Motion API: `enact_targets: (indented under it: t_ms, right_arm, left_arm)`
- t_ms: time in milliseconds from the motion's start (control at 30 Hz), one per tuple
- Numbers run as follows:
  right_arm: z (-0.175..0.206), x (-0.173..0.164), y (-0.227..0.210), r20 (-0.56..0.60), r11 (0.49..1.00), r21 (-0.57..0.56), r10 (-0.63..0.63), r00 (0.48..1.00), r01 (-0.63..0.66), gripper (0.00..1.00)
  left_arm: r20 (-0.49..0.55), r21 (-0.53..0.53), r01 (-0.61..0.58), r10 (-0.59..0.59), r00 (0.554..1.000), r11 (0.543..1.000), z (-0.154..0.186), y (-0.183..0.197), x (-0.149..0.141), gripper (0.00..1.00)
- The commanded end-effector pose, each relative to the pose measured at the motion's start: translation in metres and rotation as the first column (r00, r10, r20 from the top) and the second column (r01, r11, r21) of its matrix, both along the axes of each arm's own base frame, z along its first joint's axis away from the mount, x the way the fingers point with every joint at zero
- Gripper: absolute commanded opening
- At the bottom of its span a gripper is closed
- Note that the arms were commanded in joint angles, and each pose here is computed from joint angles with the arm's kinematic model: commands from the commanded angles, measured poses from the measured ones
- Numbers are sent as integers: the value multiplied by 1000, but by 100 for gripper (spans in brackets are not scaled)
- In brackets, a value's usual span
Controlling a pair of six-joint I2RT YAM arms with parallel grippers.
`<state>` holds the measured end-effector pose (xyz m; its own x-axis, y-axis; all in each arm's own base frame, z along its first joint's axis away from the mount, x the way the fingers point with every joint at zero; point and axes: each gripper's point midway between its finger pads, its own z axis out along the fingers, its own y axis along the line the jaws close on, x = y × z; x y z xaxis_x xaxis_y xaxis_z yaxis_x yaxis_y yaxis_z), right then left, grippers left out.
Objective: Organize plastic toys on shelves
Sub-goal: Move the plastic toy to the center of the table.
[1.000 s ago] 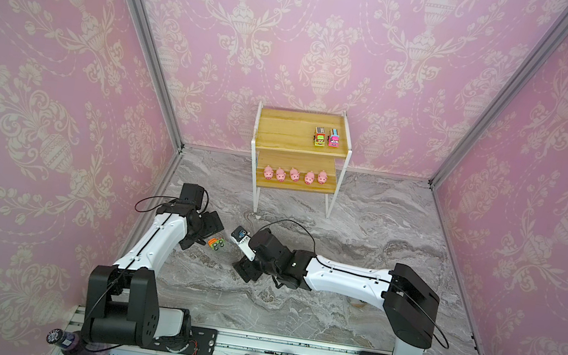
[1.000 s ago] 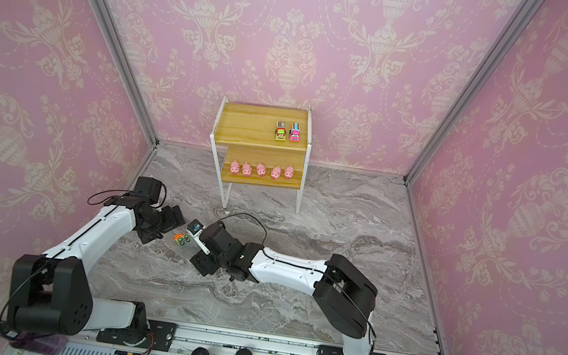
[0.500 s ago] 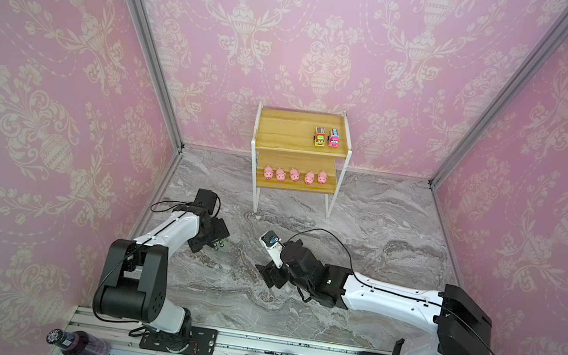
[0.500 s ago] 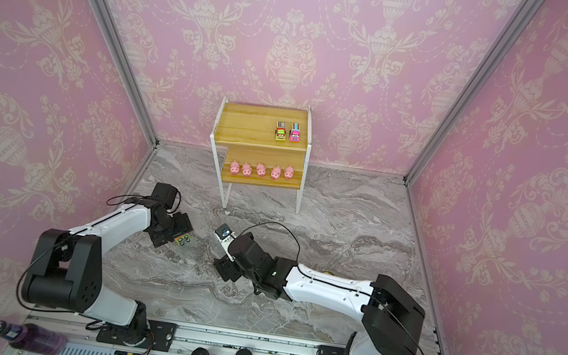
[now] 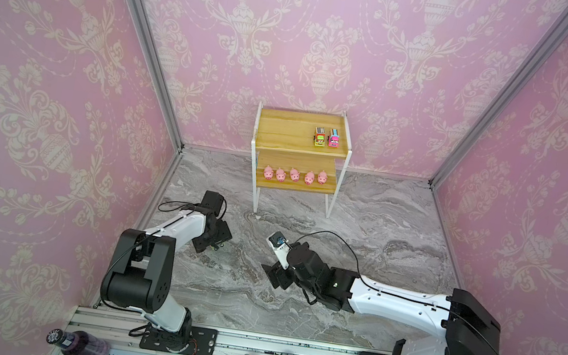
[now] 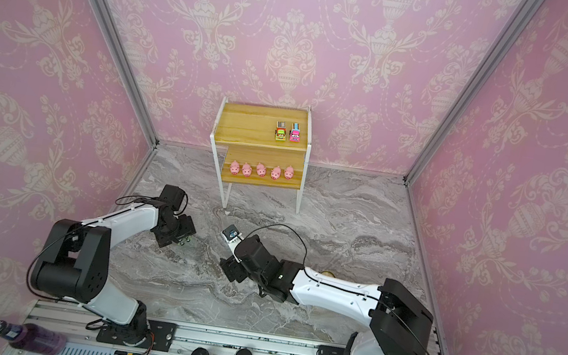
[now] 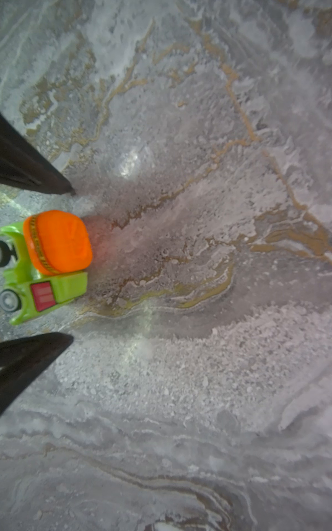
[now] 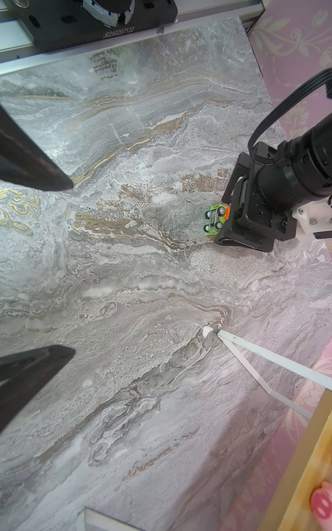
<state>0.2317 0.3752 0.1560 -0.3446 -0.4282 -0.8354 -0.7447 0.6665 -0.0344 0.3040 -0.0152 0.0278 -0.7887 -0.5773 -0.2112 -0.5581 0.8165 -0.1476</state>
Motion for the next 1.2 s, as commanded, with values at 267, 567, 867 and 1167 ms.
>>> enact_targets:
  t_ms: [267, 567, 867, 1167]
  right_arm:
    - [10, 8, -20, 13, 997, 34, -71, 997, 70, 84]
    - [9, 19, -48, -1, 987, 51, -155, 988, 155, 84]
    - [-2, 28, -85, -65, 961, 87, -257, 964, 262, 83]
    - [-12, 29, -103, -92, 956, 74, -277, 956, 284, 84]
  left_arm:
    - [-16, 40, 23, -22, 1000, 999, -14, -6, -17, 56]
    - [57, 77, 103, -107, 993, 992, -4, -25, -31, 52]
    - [118, 103, 376, -386, 915, 921, 8, -105, -34, 54]
    - [107, 89, 625, -632, 768, 775, 8, -169, -45, 61]
